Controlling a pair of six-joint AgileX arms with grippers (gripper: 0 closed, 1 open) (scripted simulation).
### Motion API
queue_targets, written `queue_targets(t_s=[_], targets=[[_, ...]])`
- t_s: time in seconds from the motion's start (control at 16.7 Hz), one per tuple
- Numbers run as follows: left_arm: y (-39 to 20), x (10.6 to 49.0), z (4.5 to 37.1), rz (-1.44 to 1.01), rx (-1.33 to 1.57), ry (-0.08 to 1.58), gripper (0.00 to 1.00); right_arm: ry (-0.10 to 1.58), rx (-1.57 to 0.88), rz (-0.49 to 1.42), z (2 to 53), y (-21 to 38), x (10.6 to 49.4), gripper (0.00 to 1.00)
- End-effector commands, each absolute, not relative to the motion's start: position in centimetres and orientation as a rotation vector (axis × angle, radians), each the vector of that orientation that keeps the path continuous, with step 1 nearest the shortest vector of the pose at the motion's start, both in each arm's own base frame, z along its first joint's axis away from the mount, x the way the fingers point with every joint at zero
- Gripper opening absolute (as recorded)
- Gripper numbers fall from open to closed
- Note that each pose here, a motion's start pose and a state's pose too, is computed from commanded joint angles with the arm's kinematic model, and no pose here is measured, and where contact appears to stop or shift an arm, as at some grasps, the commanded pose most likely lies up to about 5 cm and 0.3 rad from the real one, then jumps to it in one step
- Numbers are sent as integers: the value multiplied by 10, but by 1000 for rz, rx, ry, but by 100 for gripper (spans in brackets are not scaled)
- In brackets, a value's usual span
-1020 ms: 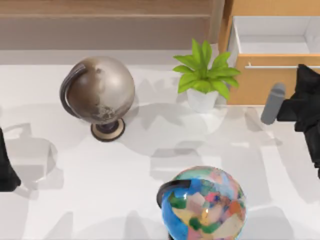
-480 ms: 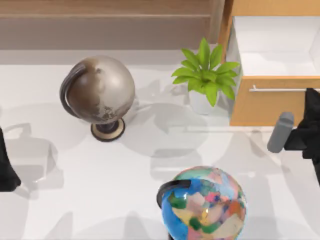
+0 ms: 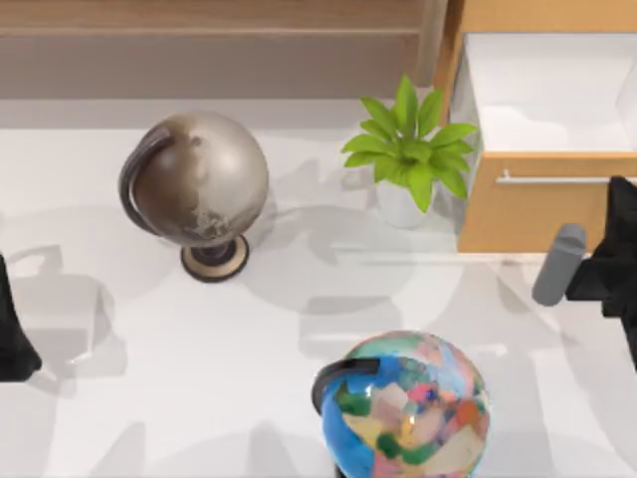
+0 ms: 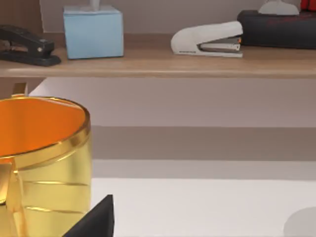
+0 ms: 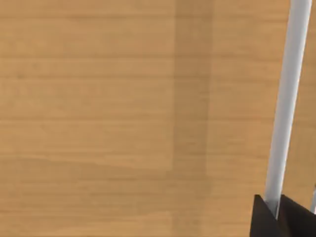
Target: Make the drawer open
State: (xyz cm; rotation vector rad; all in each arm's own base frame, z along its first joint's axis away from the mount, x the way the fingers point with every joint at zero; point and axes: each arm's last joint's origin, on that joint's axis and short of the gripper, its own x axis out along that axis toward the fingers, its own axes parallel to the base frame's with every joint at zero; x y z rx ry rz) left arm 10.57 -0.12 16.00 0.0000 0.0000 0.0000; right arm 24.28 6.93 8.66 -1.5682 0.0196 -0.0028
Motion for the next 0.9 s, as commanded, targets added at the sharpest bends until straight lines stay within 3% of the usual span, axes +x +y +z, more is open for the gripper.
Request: queue_targets(t_s=[0.54,0.9], targets=[[-1,106,160,0,0,0,100,20,-1568,-3,87,69,243,98],[-1,106,160,0,0,0,100,20,-1568,-3,87,69,243,100]])
